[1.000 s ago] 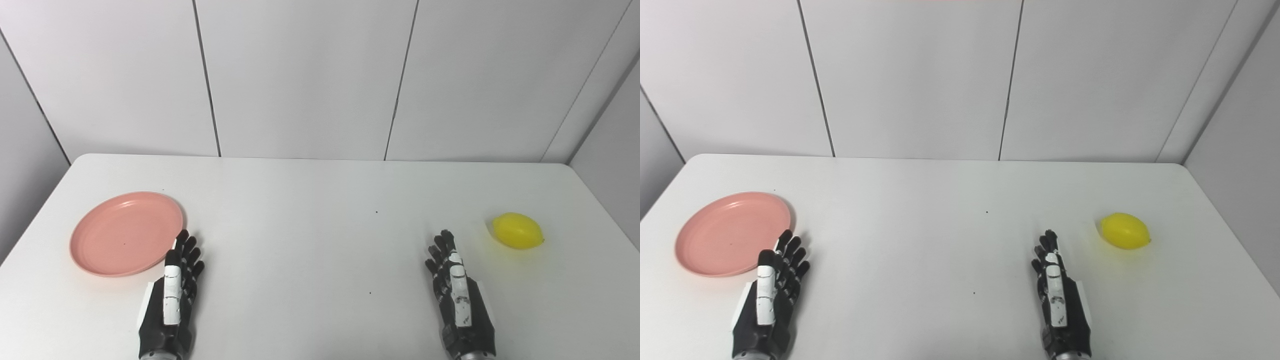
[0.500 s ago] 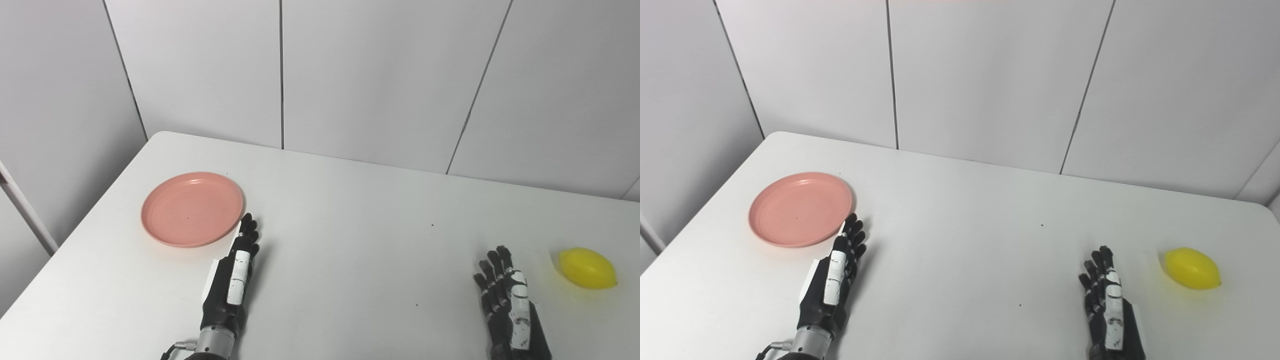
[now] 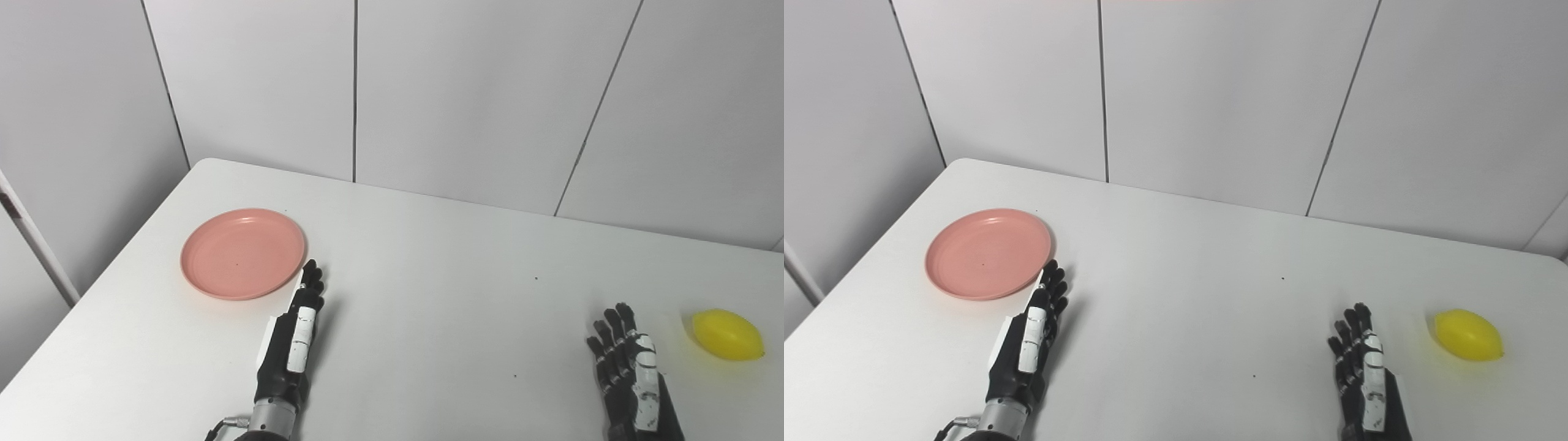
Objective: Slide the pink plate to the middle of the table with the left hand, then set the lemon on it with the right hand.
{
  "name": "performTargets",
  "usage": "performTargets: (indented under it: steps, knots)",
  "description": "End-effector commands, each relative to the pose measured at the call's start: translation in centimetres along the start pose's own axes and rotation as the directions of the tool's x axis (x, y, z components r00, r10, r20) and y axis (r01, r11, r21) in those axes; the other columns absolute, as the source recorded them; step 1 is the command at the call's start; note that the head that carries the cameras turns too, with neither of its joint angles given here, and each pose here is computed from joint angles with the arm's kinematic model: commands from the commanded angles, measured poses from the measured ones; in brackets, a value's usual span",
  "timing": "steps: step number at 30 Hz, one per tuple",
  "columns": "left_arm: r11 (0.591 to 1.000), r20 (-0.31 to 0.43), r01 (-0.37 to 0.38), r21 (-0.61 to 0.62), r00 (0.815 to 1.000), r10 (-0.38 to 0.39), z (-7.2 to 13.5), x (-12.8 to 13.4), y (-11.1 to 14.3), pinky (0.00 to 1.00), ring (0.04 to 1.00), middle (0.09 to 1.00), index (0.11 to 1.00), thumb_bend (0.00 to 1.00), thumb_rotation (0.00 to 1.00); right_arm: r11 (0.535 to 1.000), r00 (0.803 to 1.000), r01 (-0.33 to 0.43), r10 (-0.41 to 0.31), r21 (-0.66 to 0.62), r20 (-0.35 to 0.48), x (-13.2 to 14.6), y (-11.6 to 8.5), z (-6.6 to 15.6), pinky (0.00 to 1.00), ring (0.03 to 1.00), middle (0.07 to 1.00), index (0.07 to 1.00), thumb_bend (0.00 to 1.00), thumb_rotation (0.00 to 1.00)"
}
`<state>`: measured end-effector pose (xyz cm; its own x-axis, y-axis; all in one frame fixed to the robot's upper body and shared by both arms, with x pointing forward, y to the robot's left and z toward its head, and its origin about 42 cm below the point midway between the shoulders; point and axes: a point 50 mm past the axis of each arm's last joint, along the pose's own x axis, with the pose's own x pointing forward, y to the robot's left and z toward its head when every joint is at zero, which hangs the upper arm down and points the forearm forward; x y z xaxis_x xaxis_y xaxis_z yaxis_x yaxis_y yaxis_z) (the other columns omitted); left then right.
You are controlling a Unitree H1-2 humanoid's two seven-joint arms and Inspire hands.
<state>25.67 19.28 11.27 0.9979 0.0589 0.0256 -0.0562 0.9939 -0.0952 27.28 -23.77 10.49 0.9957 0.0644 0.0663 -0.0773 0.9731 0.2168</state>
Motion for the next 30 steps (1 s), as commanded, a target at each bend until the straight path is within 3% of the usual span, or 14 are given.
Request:
performTargets:
  steps: [1,14,20,30]
  knots:
    - [1.000,-0.077,0.003,-0.026,0.997,-0.005,-1.8,-1.0,-1.0,1.00,1.000,1.000,1.000,0.75,1.00,0.998,0.992,0.067,-0.067,-0.003,-0.103,-2.5,-2.0,-3.2,1.00,1.000,1.000,1.000,0.71,0.99]
    - [1.000,-0.066,0.002,-0.021,0.998,-0.003,-2.3,-1.2,-0.9,1.00,1.000,1.000,1.000,0.75,1.00,0.998,0.993,0.060,-0.061,-0.013,-0.105,-2.5,-2.0,-3.5,1.00,1.000,1.000,1.000,0.70,1.00]
    - [1.000,-0.022,0.003,0.004,1.000,-0.002,-1.8,-1.7,-0.8,1.00,0.997,0.994,1.000,0.77,1.00,0.998,0.992,0.066,-0.067,-0.005,-0.107,-2.5,-1.8,-3.5,1.00,1.000,1.000,1.000,0.70,0.99]
    - [0.998,0.043,0.052,-0.043,0.998,-0.050,1.1,-1.0,-0.8,1.00,0.956,0.960,0.962,0.83,1.00,0.998,0.993,0.056,-0.057,-0.019,-0.104,-2.1,-1.6,-4.0,1.00,1.000,1.000,1.000,0.66,1.00]
